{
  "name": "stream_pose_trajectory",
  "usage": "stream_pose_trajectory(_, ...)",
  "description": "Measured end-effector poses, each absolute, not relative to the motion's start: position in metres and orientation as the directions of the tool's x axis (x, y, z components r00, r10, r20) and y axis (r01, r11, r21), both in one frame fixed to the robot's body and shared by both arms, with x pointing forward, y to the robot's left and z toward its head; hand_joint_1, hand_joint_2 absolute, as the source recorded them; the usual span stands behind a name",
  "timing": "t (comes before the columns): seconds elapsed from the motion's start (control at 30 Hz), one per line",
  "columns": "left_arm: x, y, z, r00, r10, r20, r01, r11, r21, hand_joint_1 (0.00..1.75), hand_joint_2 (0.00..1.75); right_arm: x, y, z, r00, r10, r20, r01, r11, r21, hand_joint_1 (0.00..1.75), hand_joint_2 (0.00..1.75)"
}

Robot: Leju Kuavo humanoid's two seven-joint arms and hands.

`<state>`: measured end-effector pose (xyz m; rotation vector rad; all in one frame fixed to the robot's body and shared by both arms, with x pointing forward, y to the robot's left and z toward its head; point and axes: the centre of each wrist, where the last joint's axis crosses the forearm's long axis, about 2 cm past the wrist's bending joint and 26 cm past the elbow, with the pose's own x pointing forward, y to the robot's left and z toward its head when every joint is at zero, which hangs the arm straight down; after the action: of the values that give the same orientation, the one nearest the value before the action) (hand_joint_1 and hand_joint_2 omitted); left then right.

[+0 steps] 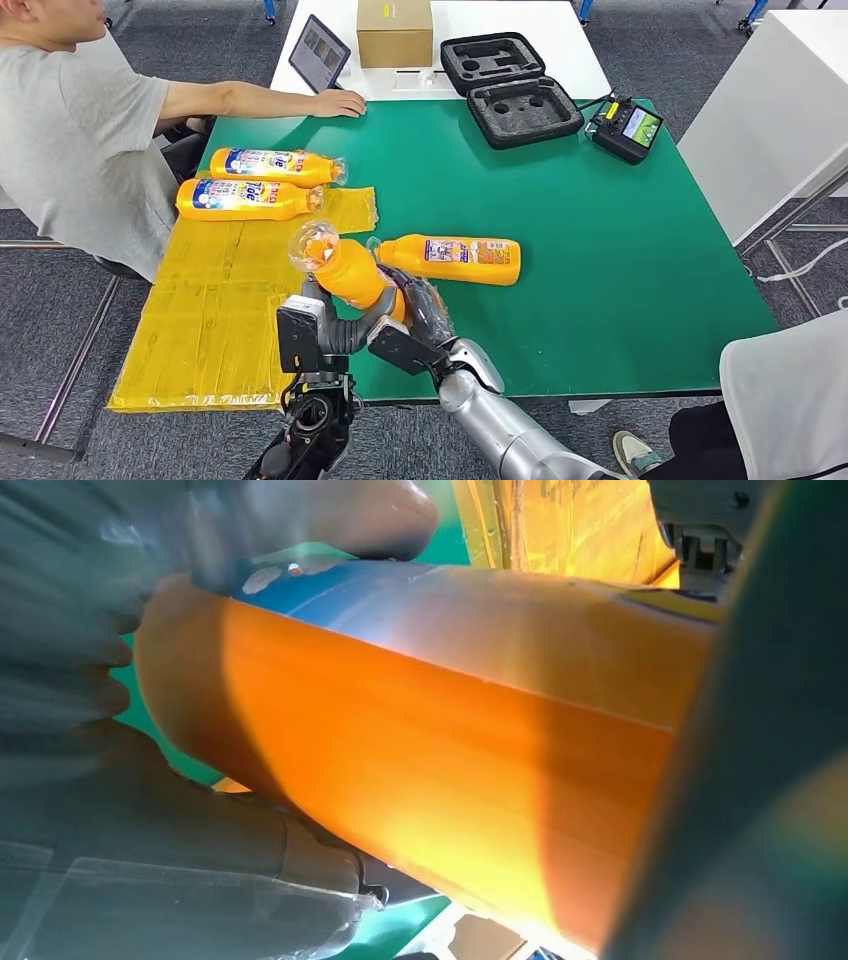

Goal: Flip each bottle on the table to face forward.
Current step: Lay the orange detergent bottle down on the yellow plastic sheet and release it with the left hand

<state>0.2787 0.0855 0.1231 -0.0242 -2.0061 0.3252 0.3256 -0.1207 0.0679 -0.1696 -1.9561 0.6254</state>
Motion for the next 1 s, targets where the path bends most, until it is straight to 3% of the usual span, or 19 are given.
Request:
stream_pose_trajectory(0.13, 0.281, 0.084, 0.123, -0.435, 0.175, 0.883, -0.125, 0.960, -0.252, 0.00, 1.75, 0.324, -0.115, 0.068, -0.464, 0.384, 0.798, -0.173, 0.845, -0.507, 1.75, 1.75)
stream_pose_trajectory(0.17, 0.282, 0.083, 0.123, -0.433, 0.178, 0.884, -0.123, 0.960, -0.253, 0.09, 1.75, 0.324, -0.114, 0.068, -0.465, 0.385, 0.797, -0.175, 0.842, -0.510, 1.67, 1.75)
stream_pose_trajectory(0.2, 0.283, 0.082, 0.123, -0.431, 0.179, 0.884, -0.121, 0.960, -0.254, 0.30, 1.75, 0.324, -0.113, 0.069, -0.466, 0.387, 0.796, -0.178, 0.840, -0.512, 1.51, 1.75)
stream_pose_trajectory(0.23, 0.284, 0.081, 0.123, -0.429, 0.180, 0.885, -0.120, 0.960, -0.254, 0.72, 1.75, 0.324, -0.112, 0.069, -0.466, 0.387, 0.796, -0.179, 0.839, -0.514, 1.32, 1.75)
stream_pose_trajectory(0.3, 0.286, 0.080, 0.123, -0.427, 0.180, 0.886, -0.120, 0.960, -0.253, 1.51, 1.75, 0.325, -0.111, 0.070, -0.463, 0.387, 0.797, -0.181, 0.839, -0.513, 0.56, 1.75)
stream_pose_trajectory(0.33, 0.286, 0.080, 0.123, -0.425, 0.180, 0.887, -0.120, 0.960, -0.252, 1.73, 1.75, 0.325, -0.111, 0.070, -0.461, 0.387, 0.799, -0.182, 0.839, -0.512, 0.28, 1.75)
stream_pose_trajectory(0.37, 0.286, 0.080, 0.123, -0.424, 0.180, 0.888, -0.120, 0.960, -0.252, 1.75, 1.75, 0.325, -0.110, 0.070, -0.460, 0.387, 0.799, -0.184, 0.839, -0.512, 0.04, 1.75)
stream_pose_trajectory(0.4, 0.287, 0.080, 0.123, -0.424, 0.180, 0.888, -0.119, 0.961, -0.252, 1.75, 1.75, 0.325, -0.110, 0.070, -0.459, 0.388, 0.799, -0.186, 0.838, -0.513, 0.00, 1.75)
stream_pose_trajectory(1.0, 0.293, 0.078, 0.116, -0.355, 0.338, 0.872, -0.020, 0.930, -0.368, 1.75, 1.75, 0.323, -0.107, 0.066, -0.416, 0.370, 0.830, -0.211, 0.849, -0.485, 0.00, 1.75)
